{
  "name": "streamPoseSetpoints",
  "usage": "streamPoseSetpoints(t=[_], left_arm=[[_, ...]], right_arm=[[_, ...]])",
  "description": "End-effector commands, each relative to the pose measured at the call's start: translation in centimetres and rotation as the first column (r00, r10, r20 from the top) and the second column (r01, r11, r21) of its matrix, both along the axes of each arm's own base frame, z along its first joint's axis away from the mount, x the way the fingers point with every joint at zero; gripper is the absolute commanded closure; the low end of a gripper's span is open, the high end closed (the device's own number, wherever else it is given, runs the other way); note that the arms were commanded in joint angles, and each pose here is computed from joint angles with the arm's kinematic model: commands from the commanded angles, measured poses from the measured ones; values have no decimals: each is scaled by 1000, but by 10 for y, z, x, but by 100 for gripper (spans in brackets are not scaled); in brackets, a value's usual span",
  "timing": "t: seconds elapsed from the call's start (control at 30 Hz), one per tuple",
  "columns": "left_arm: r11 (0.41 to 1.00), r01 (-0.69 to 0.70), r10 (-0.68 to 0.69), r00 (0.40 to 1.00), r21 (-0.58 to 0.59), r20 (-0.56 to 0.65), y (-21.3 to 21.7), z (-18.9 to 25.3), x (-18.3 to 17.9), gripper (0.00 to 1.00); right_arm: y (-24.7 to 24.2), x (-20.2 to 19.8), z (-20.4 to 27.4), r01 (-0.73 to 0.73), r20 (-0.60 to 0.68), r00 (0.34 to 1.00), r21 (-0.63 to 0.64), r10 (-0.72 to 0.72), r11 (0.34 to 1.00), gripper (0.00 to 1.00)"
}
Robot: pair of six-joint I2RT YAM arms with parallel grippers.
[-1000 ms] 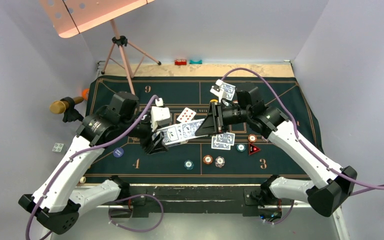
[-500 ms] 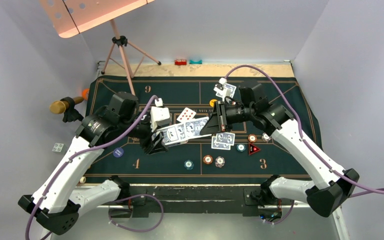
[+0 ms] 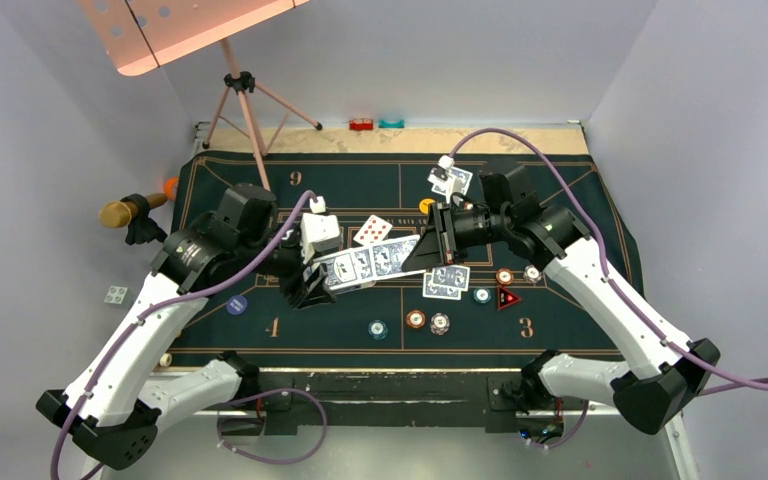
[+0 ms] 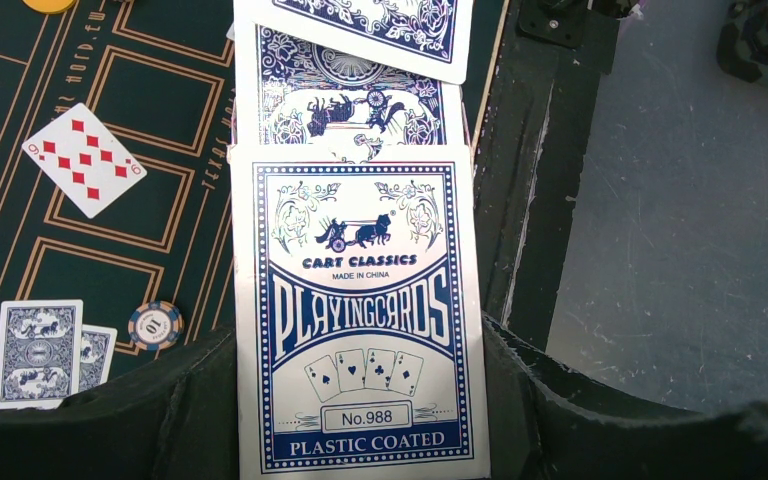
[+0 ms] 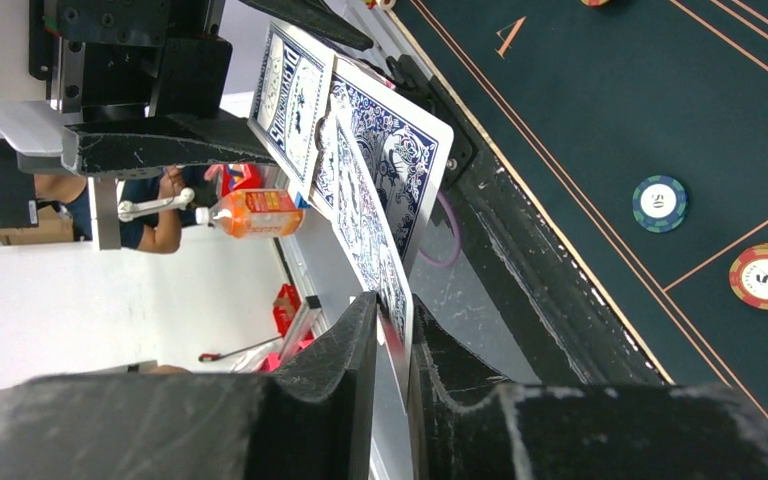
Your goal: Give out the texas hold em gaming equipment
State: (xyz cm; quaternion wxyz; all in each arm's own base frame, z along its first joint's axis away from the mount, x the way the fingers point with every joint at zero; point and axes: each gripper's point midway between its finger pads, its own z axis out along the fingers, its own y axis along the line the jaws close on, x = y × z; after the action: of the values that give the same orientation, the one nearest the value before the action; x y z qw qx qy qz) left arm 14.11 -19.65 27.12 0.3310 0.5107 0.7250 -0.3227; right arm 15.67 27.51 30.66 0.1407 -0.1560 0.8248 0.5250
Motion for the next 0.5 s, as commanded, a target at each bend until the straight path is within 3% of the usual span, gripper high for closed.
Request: streamPoseSetpoints(t=[0.0, 0.47], left_arm=[[998, 23, -20, 998, -57, 60, -5, 19, 2, 100], [998, 25, -21, 998, -61, 59, -5, 20, 1, 100]], right_arm=[[-2, -5, 13, -33, 44, 999, 27, 32, 999, 80], [-7, -1, 5, -15, 52, 999, -29, 17, 999, 72]])
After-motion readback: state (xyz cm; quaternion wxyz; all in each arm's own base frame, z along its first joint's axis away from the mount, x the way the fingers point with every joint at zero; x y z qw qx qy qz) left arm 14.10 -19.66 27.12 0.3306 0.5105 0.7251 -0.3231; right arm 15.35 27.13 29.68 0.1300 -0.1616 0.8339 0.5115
